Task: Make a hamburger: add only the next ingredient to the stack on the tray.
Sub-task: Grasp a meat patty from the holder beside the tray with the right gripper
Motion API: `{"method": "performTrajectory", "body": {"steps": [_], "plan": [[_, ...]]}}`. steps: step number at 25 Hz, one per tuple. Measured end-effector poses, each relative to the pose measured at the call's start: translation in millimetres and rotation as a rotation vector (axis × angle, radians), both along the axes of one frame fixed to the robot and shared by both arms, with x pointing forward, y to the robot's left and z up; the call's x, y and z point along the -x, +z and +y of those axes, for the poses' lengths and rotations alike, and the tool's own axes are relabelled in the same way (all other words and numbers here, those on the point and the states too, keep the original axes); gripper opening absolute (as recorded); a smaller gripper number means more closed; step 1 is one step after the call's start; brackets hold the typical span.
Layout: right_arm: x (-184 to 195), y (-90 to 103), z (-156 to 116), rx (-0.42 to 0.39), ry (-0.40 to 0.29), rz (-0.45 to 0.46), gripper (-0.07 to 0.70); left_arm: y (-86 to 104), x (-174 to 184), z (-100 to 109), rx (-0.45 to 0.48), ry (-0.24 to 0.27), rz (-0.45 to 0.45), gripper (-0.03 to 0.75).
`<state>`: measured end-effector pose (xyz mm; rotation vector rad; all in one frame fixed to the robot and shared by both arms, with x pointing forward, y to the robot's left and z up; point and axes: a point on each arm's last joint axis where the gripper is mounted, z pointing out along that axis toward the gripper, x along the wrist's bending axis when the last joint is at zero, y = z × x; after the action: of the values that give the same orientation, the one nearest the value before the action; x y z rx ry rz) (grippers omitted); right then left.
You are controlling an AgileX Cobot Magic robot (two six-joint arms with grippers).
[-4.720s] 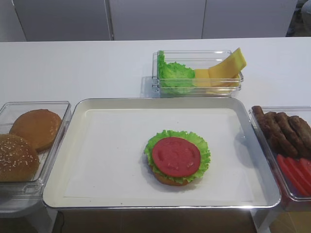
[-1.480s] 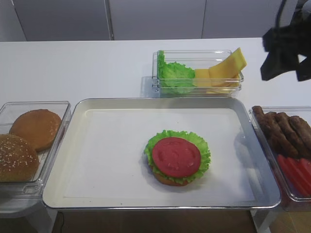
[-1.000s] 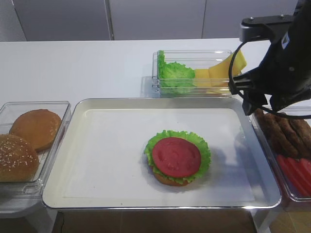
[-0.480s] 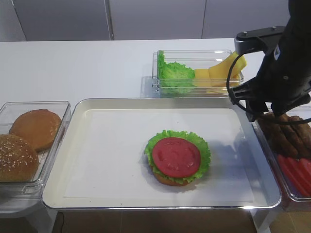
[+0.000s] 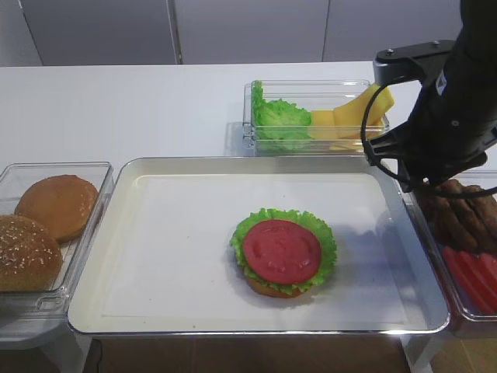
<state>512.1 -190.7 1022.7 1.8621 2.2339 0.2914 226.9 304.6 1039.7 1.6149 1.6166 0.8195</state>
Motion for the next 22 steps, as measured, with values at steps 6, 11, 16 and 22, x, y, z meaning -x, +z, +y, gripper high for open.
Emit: {"method": "performTrajectory", "body": {"steps": [6, 11, 16, 22], "plan": [[-1.7, -2.3, 0.7, 0.003, 0.003, 0.005, 0.274, 0.0, 0.0, 0.0, 0.000, 0.000, 0.000, 0.359], [-2.8, -3.2, 1.4, 0.003, 0.003, 0.010, 0.205, 0.0, 0.0, 0.0, 0.000, 0.000, 0.000, 0.359], [-2.4, -3.3, 1.3, 0.003, 0.000, 0.014, 0.155, 0.0, 0.0, 0.0, 0.000, 0.000, 0.000, 0.359], [-2.3, -3.3, 1.7, -0.002, -0.002, 0.016, 0.155, 0.0, 0.0, 0.0, 0.000, 0.000, 0.000, 0.359]]}}
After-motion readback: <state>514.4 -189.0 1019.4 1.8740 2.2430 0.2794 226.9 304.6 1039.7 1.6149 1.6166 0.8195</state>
